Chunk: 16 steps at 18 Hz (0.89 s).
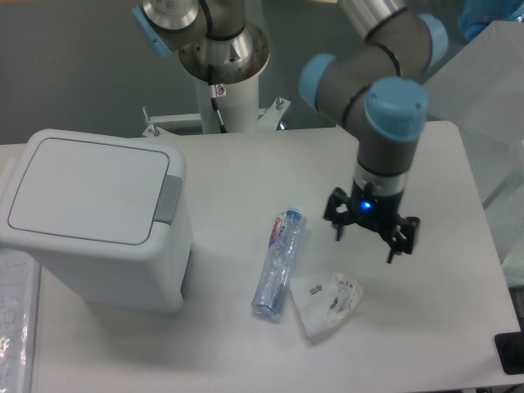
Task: Open the trash can
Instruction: 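Move the gripper over the bottle toward the trash can's grey button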
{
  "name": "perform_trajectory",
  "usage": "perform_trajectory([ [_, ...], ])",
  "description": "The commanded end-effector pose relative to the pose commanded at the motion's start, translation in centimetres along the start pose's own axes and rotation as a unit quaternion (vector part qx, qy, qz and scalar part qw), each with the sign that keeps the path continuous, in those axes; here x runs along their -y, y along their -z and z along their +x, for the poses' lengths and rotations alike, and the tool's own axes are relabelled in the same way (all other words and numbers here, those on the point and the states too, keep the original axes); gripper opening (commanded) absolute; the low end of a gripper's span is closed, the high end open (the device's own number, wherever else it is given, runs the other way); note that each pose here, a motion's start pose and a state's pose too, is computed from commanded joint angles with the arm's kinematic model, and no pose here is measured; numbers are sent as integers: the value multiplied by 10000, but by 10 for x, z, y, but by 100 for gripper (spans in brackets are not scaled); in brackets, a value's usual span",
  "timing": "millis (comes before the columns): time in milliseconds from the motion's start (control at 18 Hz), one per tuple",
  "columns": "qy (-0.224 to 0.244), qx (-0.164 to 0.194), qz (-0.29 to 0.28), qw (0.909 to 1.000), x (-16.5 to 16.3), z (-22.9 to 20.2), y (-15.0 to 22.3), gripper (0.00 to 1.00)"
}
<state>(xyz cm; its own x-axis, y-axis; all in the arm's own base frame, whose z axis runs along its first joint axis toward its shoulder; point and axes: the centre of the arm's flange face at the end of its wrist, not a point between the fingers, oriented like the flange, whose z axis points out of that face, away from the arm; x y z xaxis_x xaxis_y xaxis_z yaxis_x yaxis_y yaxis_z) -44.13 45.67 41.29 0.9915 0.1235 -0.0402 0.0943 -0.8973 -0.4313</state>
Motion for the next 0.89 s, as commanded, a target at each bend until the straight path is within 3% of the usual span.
perform_trajectory([
  [167, 630, -200, 444, 9968, 20, 26, 26, 100],
  [333, 868, -314, 722, 9931, 35, 49, 45, 100],
  [667, 606, -777, 1237, 9874, 62, 103, 74, 100],
  [889, 465, -855, 1254, 9873, 69, 124, 78, 100],
])
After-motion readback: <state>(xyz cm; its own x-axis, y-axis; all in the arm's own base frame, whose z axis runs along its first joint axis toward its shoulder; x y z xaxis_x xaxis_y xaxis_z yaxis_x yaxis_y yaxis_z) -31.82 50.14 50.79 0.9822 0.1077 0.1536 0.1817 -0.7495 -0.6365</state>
